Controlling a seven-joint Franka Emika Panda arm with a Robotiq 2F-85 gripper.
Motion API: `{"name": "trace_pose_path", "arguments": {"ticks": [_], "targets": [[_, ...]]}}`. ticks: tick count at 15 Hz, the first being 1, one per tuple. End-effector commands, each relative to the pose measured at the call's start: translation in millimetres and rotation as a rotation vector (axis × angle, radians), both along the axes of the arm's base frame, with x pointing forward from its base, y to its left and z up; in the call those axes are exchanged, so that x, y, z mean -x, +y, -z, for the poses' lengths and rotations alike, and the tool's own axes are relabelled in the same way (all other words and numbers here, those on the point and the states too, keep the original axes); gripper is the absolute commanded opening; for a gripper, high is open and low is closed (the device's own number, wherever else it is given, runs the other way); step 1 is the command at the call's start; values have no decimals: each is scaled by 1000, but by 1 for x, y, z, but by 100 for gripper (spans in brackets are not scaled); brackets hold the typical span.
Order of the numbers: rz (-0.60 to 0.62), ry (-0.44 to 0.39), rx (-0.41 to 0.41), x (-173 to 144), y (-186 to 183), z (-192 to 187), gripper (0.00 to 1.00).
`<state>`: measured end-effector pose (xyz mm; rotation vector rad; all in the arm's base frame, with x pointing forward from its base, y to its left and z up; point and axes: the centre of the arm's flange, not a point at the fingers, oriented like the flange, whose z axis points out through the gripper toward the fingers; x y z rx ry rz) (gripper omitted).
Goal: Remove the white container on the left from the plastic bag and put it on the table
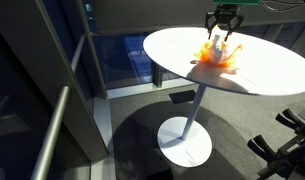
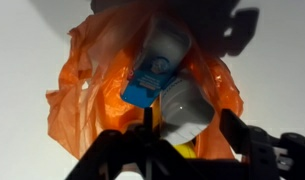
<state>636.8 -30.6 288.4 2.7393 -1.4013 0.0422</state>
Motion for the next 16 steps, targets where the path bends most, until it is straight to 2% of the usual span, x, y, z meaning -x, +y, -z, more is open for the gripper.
{"name": "trace_pose_path", "arguments": {"ticks": [1, 4, 7, 8, 16], "targets": [[46, -3, 12, -16, -1, -4, 40], [46, -16, 4, -13, 0, -16, 16], [34, -29, -6, -10, 4, -34, 8], [32, -33, -6, -9, 5, -39, 11], [50, -89, -18, -3, -4, -85, 10]]}}
